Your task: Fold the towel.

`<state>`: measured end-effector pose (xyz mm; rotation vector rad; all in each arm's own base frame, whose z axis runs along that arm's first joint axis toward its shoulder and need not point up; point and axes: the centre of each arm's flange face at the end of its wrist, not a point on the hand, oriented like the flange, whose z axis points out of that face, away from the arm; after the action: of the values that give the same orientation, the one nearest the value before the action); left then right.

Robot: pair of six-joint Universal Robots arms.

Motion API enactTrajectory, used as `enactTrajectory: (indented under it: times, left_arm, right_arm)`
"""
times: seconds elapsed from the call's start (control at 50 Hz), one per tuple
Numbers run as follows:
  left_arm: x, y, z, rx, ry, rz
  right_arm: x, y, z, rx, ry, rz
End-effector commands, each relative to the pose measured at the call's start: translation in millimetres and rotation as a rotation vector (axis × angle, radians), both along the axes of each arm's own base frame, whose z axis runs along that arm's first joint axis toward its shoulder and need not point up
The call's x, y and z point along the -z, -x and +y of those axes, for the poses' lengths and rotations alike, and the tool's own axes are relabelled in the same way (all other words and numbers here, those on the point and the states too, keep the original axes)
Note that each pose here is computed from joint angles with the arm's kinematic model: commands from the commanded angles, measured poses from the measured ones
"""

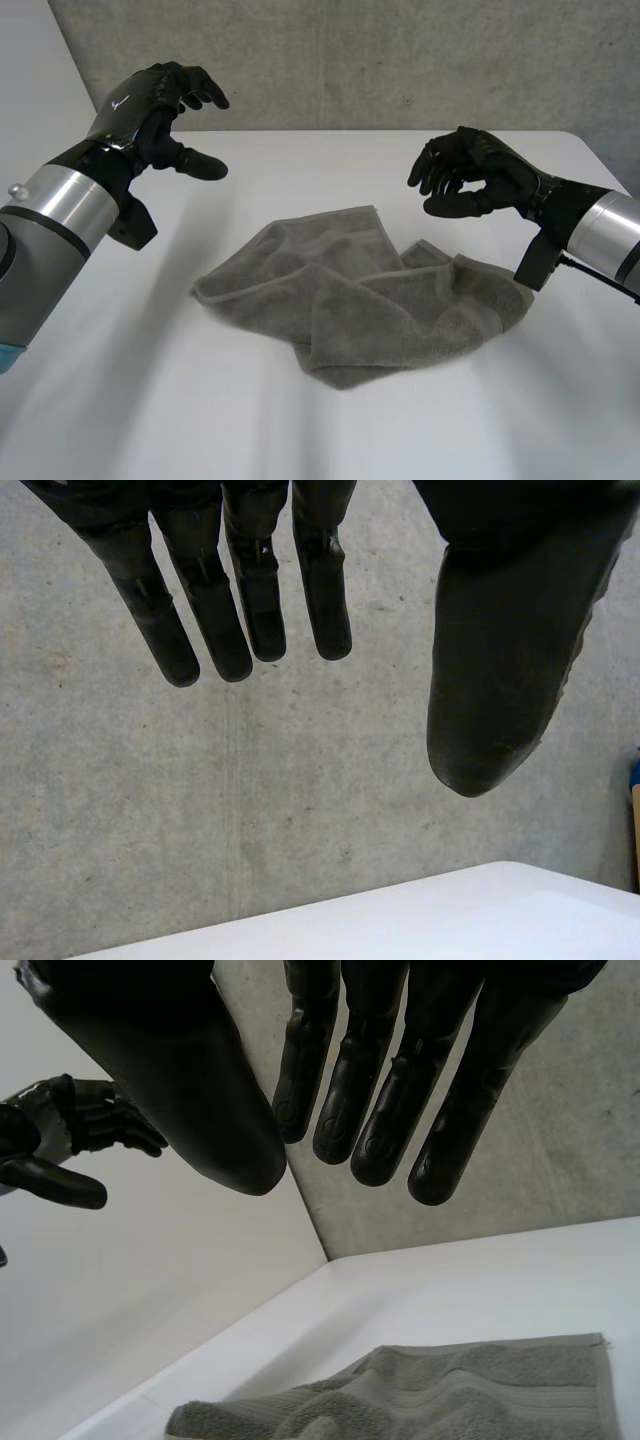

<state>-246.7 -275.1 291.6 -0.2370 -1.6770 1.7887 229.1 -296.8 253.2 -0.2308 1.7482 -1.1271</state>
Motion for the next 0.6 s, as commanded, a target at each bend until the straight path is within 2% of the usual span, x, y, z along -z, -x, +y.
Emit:
enactTrajectory:
  times: [0.02, 0.28, 0.44, 0.54, 0.58, 0.6]
  left_arm:
    - [1, 0, 0, -0.001, -0.001, -0.001]
    - [3, 1, -1, 0.005, -0.009, -0.006]
    - [13, 3, -6, 0.008, -0.031, -0.021]
    - [28, 7, -10, 0.009, -0.058, -0.108]
    - [46, 11, -11, 0.014, -0.094, -0.247]
    - [46, 11, -11, 0.014, -0.094, -0.248]
  right_arm:
    - [2, 0, -2, -0.002, -0.013, -0.006]
    - [-2, 3, -6, 0.044, 0.025, 0.013]
    - [-5, 6, -6, 0.09, 0.114, 0.095]
    - [-8, 9, -7, 0.154, 0.19, 0.196]
    - [-4, 14, -8, 0.201, 0.245, 0.322]
    - [-4, 14, -8, 0.201, 0.245, 0.323]
